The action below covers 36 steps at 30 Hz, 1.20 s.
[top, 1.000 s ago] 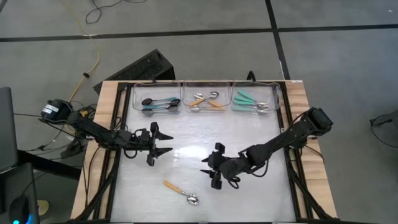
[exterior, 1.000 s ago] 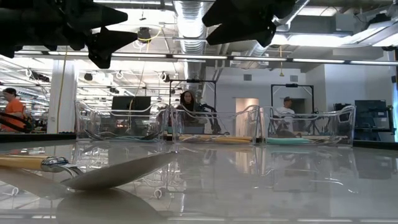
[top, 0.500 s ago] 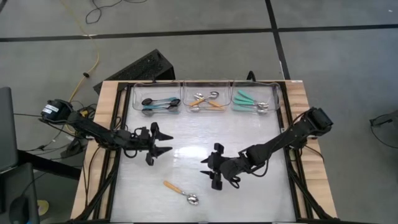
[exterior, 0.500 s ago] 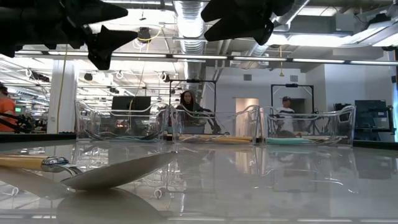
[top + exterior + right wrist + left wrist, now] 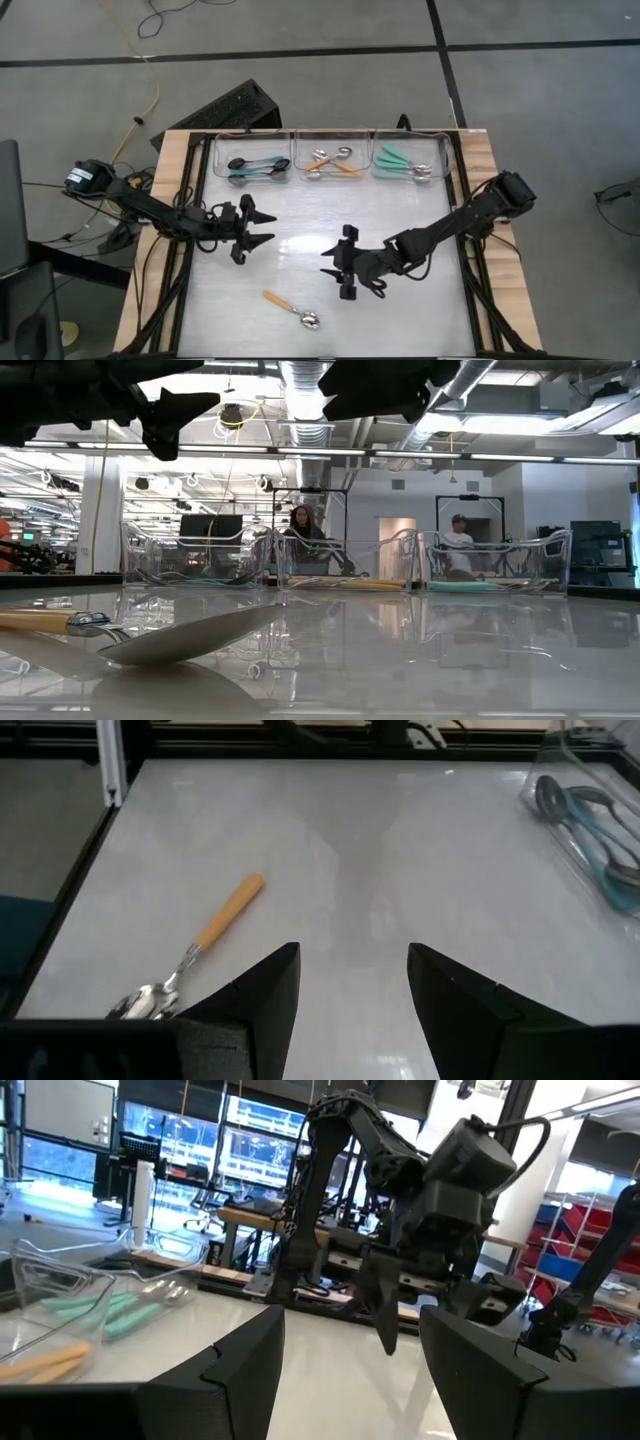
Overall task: Sort silverware by color (type)
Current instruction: Put the yellow spoon into the top center transparent bin
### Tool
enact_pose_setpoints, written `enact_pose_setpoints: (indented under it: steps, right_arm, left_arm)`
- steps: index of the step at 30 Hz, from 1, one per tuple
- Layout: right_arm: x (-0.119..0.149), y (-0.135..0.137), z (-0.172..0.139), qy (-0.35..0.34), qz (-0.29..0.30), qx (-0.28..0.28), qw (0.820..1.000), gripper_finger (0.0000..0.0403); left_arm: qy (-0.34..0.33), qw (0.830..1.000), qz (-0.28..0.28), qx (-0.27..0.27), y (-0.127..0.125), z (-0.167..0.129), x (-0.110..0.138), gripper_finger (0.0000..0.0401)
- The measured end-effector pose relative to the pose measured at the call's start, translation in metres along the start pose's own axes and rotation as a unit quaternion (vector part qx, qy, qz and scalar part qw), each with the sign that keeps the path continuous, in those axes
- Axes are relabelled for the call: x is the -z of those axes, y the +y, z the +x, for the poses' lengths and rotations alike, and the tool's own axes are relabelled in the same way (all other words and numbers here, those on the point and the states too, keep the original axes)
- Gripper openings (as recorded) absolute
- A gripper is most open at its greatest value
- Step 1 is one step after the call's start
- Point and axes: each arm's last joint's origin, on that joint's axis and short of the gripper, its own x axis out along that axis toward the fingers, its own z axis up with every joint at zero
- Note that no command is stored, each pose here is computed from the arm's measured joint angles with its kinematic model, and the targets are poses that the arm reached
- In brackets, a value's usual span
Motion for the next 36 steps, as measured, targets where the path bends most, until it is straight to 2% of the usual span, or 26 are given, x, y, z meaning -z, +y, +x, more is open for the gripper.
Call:
enact_pose_setpoints:
  steps: [9, 14, 19, 26, 29, 36]
  right_arm:
    - [-0.001, -0.004, 0.003, -0.003, 0.031, 0.005, 1.0, 0.0211]
    - [-0.001, 0.002, 0.016, -0.042, 0.048, -0.007, 0.998, 0.0212]
    - [0.009, 0.01, 0.03, -0.043, 0.029, -0.01, 0.999, 0.0222]
    - [0.01, 0.021, 0.024, -0.041, 0.02, -0.02, 0.999, 0.0249]
    - [0.01, 0.02, 0.023, -0.044, 0.005, -0.006, 0.999, 0.025]
    - [0.008, 0.011, 0.028, -0.041, 0.002, 0.017, 0.999, 0.025]
  left_arm:
    - [0.005, 1.0, -0.009, 0.002, 0.0, 0.0, 0.001, 0.0218]
    - [0.005, 1.0, -0.013, 0.003, 0.0, 0.0, 0.001, 0.0218]
    - [0.007, 1.0, -0.019, 0.003, 0.0, 0.0, 0.001, 0.0218]
    - [0.019, 0.999, -0.026, 0.001, 0.0, 0.0, 0.004, 0.0218]
    - [0.02, 0.999, -0.026, -0.001, 0.001, 0.0, 0.004, 0.0218]
    - [0.013, 0.999, 0.015, -0.029, 0.002, 0.0, 0.003, 0.0218]
